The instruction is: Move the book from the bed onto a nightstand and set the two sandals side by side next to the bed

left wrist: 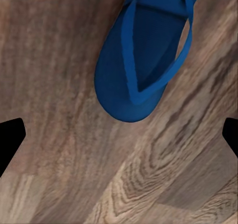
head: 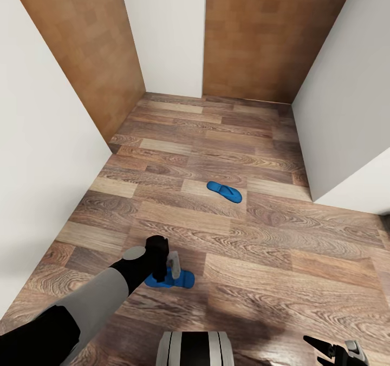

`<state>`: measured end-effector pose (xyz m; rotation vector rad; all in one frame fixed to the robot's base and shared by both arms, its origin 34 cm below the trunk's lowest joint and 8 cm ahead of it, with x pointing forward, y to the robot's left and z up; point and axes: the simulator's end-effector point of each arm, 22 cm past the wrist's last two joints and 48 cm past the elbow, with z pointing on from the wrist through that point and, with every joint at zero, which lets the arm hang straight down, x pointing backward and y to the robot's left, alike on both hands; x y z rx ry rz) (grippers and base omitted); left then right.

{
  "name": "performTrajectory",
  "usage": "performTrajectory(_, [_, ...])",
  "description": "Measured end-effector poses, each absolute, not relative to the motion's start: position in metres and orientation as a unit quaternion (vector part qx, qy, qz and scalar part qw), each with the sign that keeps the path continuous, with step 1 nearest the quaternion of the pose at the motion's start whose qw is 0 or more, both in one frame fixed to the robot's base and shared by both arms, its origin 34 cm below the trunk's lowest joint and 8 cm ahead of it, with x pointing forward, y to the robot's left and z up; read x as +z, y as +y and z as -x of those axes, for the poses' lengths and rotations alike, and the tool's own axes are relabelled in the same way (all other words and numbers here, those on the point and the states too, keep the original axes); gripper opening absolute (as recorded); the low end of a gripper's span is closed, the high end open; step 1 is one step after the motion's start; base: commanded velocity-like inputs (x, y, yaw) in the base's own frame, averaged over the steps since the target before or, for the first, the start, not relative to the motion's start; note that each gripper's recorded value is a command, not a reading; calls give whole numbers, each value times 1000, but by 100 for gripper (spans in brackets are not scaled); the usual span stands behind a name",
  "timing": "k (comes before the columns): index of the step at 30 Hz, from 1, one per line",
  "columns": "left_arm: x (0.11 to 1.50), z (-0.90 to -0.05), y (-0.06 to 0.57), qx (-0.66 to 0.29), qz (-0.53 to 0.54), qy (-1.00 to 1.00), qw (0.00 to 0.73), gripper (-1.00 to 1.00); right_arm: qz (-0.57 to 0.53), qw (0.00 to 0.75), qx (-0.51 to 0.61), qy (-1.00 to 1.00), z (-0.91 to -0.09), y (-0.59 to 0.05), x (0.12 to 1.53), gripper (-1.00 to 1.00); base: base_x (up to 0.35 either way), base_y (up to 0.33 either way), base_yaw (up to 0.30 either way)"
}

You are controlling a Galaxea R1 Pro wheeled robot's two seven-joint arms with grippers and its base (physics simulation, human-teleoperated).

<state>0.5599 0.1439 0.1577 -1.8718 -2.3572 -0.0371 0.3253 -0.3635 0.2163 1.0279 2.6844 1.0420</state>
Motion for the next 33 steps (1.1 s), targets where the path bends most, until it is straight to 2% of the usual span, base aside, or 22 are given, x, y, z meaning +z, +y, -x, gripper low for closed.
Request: performTrajectory(33, [110, -527, 140, 16, 623, -776, 98, 100, -352, -1, 324, 878, -297, -363, 191, 100, 0, 0, 0])
